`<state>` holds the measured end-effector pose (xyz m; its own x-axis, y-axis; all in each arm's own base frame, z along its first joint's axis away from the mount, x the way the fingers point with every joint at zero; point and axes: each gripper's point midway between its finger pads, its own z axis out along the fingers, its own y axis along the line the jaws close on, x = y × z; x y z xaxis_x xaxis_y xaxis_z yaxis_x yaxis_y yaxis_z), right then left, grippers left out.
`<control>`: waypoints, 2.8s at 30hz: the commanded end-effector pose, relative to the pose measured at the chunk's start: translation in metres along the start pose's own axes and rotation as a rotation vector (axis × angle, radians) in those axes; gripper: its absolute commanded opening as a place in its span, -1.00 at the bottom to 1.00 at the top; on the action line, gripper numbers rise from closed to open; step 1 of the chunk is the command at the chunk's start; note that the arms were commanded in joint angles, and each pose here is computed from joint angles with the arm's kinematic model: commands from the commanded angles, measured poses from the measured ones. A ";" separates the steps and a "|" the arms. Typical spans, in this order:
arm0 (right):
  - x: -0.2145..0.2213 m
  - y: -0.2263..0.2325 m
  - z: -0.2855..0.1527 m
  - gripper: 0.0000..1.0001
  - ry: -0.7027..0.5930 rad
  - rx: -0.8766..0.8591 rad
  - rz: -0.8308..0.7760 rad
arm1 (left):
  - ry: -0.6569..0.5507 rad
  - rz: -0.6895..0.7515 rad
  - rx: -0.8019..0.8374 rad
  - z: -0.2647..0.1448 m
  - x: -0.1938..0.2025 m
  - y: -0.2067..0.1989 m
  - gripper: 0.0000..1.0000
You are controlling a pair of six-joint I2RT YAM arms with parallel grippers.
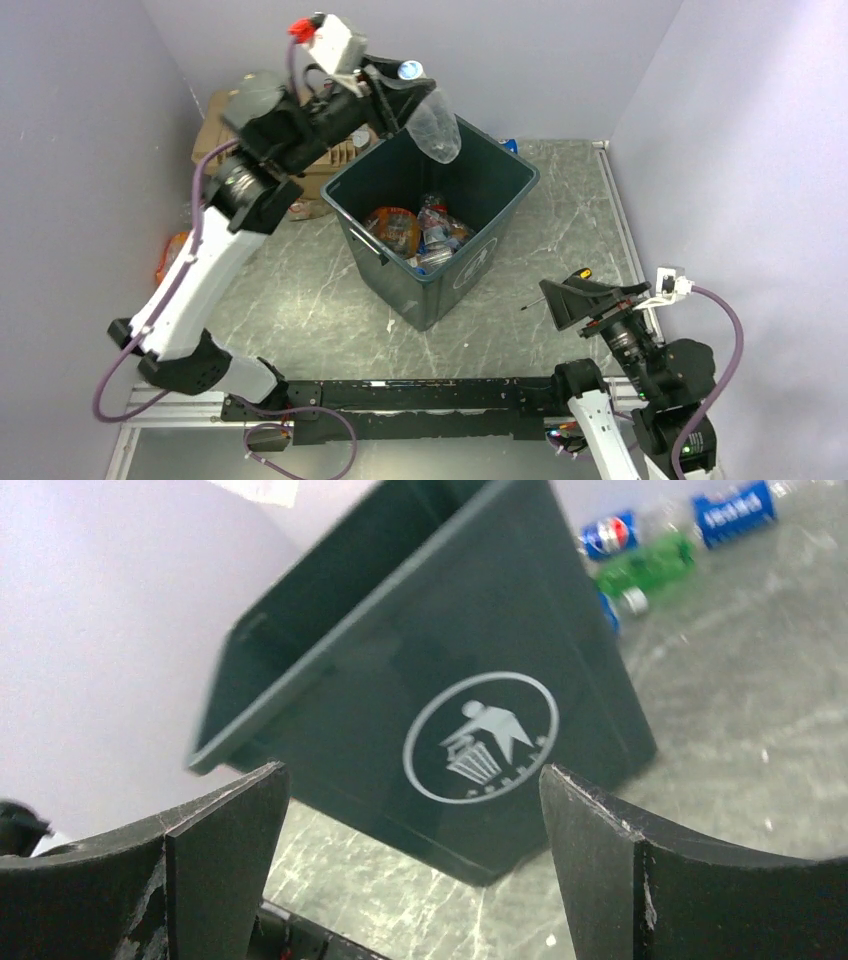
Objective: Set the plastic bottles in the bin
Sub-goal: Place the plastic bottle in the trash bin, then pick up the plastic bottle from the corner of the board.
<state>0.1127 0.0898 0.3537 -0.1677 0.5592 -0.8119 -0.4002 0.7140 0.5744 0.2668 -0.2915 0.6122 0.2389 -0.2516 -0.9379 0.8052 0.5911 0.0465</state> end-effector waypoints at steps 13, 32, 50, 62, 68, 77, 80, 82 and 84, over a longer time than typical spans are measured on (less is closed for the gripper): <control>0.052 -0.087 0.001 1.00 0.001 0.368 0.288 | 0.451 -0.236 0.096 0.037 0.250 0.001 -1.00; 0.050 -0.104 0.009 0.99 -0.007 0.451 0.276 | 0.240 -0.230 -0.103 -0.024 0.118 0.013 0.99; 0.056 -0.193 0.094 0.99 -0.173 0.692 0.351 | 0.112 -0.014 -1.040 -0.280 0.138 0.116 0.95; 0.054 -0.315 0.214 0.92 -0.258 0.720 0.570 | 0.111 -0.011 -1.035 -0.293 0.154 0.112 0.93; 0.051 -0.370 0.307 1.00 -0.230 0.678 0.594 | 0.161 0.006 -1.022 -0.287 0.163 0.112 0.93; 0.059 -0.432 0.398 1.00 -0.190 0.667 0.606 | 0.186 0.048 -1.024 -0.284 0.168 0.115 0.93; 0.064 -0.446 0.413 1.00 -0.175 0.672 0.610 | 0.199 0.052 -1.019 -0.281 0.172 0.116 0.93; 0.067 -0.450 0.422 1.00 -0.174 0.661 0.631 | 0.210 0.055 -1.012 -0.278 0.176 0.116 0.93; 0.072 -0.452 0.429 1.00 -0.167 0.655 0.651 | 0.226 0.058 -1.008 -0.275 0.179 0.116 0.93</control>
<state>0.6501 -0.0161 0.0643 -0.0288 0.9377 -0.3462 0.3622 0.3326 0.8708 0.2474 -0.0491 0.3539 0.0691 -0.1214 -0.9902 -0.0747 0.9891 -0.1265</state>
